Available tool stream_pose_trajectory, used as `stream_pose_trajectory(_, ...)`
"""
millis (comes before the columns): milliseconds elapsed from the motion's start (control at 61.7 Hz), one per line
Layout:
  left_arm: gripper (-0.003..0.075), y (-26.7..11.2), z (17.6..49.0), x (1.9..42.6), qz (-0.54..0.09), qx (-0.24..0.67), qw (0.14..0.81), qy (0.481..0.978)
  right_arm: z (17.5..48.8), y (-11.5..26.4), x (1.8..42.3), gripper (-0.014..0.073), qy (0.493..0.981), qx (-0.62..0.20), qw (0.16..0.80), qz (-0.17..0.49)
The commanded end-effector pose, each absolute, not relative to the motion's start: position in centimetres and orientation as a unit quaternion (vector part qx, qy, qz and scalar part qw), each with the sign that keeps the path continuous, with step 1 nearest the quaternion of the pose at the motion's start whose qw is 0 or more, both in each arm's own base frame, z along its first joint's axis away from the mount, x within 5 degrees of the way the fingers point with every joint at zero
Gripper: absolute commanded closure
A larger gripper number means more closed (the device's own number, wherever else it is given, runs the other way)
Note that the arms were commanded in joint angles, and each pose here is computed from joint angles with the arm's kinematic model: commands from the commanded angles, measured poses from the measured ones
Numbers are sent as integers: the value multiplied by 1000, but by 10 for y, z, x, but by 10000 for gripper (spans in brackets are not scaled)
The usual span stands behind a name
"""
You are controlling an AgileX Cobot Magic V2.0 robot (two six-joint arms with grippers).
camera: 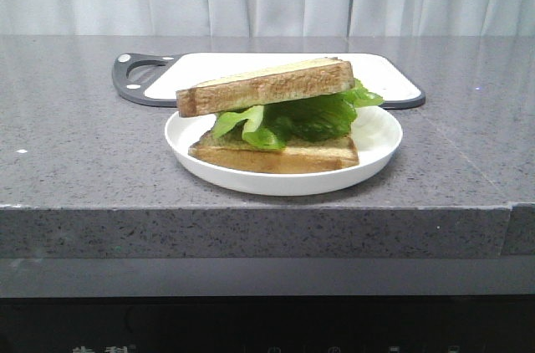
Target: Left arm grabs bread, right arm adds lettuce
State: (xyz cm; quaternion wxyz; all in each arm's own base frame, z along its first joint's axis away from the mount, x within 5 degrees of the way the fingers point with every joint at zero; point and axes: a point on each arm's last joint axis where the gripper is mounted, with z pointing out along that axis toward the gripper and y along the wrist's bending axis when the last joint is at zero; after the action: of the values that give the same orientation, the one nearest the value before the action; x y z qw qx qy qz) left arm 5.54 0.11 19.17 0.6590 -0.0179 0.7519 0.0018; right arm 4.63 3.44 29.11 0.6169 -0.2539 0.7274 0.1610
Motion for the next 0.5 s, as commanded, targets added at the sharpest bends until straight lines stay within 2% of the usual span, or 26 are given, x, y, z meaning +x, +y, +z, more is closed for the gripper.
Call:
stream_pose_trajectory(0, 739, 1, 199, 55, -4, -25, 696, 718, 306, 33, 47, 653, 700, -243, 652, 161)
stream_pose_trajectory(389, 739, 1, 199, 55, -4, -25, 696, 718, 303, 34, 49, 653, 699, -241, 654, 160)
stream_pose_trajectory(486, 739, 1, 199, 55, -4, -25, 696, 718, 295, 32, 53, 653, 682, -226, 681, 140)
